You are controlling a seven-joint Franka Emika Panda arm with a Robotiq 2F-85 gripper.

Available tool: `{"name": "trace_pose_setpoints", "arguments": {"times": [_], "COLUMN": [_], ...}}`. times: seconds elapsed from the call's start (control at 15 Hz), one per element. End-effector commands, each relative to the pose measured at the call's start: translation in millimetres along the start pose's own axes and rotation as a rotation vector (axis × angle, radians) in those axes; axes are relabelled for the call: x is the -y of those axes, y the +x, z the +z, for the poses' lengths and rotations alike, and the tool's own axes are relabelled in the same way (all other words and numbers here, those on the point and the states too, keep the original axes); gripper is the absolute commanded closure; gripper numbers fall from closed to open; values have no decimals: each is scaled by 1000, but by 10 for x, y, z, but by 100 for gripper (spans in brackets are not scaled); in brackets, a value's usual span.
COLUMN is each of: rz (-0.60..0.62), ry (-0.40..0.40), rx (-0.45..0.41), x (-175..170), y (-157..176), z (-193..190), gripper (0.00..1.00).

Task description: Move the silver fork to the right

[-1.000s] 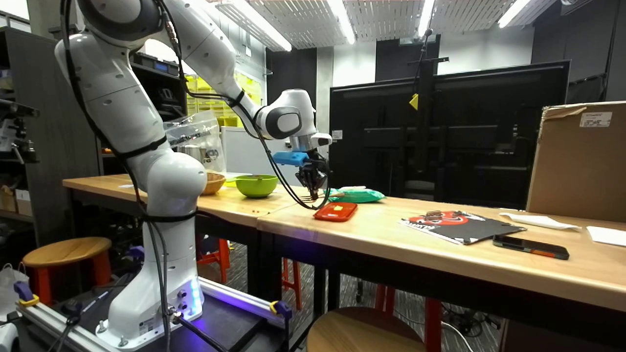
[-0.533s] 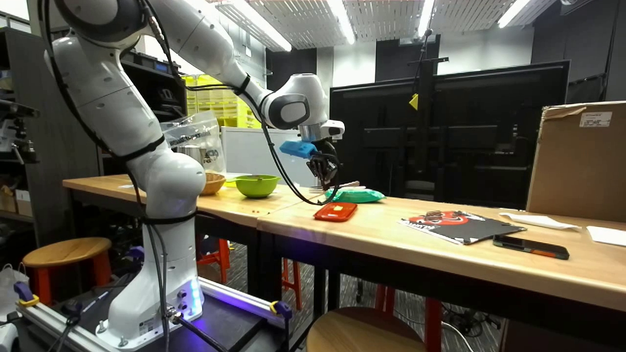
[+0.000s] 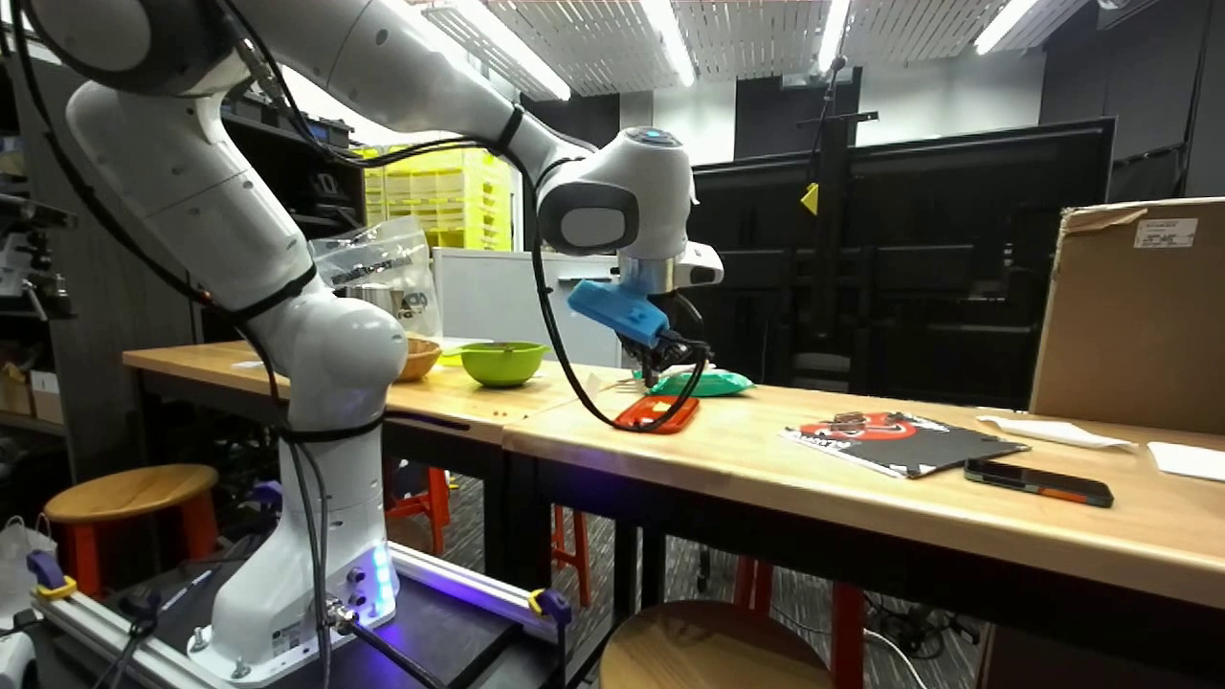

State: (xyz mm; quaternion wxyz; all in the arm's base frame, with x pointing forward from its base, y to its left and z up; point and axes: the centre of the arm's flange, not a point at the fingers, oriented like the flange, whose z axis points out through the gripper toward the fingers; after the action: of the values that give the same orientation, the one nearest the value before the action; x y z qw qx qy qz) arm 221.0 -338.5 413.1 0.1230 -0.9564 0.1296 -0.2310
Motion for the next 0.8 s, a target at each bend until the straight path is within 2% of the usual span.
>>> {"name": "trace_pose_setpoints", "arguments": {"times": [0.0, 0.2, 0.33, 0.73], "rz": [-89, -121, -126, -154], "ry": [144, 214, 223, 198], "rx": [-3, -4, 11, 34], "x": [-646, -986, -1059, -889], "y": [-209, -422, -442, 28], "z": [-331, -545, -655, -634], "gripper": [99, 99, 99, 99]}}
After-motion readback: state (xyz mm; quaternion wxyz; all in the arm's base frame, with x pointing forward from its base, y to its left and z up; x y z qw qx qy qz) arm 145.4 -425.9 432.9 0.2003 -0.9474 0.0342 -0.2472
